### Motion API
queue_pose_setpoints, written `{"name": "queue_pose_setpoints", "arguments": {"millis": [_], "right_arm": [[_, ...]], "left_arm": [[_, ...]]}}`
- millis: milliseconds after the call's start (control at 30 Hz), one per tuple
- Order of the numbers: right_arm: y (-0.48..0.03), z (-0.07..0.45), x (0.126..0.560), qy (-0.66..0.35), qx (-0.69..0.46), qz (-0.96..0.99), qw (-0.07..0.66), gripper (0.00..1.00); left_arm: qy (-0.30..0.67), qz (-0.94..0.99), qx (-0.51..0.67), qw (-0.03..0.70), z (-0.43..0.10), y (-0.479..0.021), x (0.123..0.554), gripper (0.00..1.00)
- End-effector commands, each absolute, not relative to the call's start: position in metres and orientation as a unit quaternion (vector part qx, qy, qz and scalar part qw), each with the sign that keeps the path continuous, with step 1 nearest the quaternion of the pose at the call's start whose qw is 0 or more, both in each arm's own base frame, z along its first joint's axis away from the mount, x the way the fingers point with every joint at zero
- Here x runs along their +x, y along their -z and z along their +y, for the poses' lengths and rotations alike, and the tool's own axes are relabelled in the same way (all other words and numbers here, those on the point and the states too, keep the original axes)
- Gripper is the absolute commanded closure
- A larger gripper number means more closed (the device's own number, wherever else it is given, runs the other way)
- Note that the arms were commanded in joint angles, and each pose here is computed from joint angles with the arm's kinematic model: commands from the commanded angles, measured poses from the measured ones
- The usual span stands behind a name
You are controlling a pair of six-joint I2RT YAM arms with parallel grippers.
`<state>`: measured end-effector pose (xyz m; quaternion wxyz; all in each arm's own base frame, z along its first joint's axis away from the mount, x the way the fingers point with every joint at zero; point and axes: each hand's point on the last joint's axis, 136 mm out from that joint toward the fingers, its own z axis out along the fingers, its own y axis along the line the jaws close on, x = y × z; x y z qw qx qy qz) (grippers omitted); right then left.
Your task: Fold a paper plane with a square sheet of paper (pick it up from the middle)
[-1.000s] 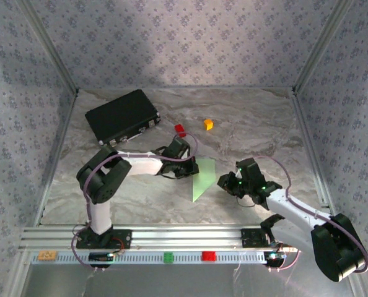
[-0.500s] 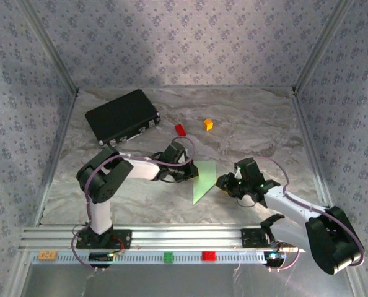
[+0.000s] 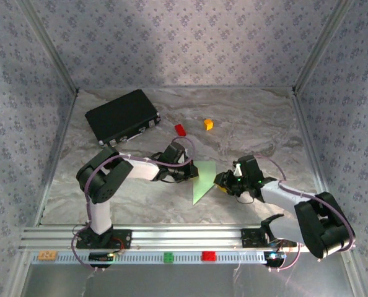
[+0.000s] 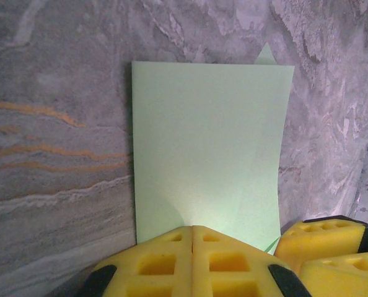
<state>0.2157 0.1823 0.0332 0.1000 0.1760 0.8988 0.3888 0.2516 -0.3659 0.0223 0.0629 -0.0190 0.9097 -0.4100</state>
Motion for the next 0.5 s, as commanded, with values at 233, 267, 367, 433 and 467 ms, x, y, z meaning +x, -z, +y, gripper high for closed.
{"name": "queue_pose_setpoints", "arguments": {"millis": [233, 267, 367, 433, 467], "right_arm": [[-0.046, 0.195, 0.233, -0.425, 0.159, 0.884, 0.110, 0.65], [-0.046, 0.196, 0.234, -0.427, 0.159, 0.883, 0.110, 0.65], [-0.047, 0.198, 0.237, -0.431, 0.157, 0.882, 0.110, 0.65], [-0.047, 0.199, 0.239, -0.434, 0.156, 0.881, 0.110, 0.65], [-0.048, 0.200, 0.240, -0.436, 0.154, 0.880, 0.110, 0.65]], "left_arm": [[0.383, 0.923, -0.025, 0.024, -0.354, -0.005, 0.233, 1.00], [0.383, 0.923, -0.025, 0.024, -0.353, -0.005, 0.233, 1.00], [0.382, 0.923, -0.025, 0.023, -0.353, -0.005, 0.232, 1.00], [0.383, 0.923, -0.025, 0.024, -0.353, -0.006, 0.232, 1.00], [0.383, 0.923, -0.025, 0.025, -0.353, -0.006, 0.233, 1.00]]}}
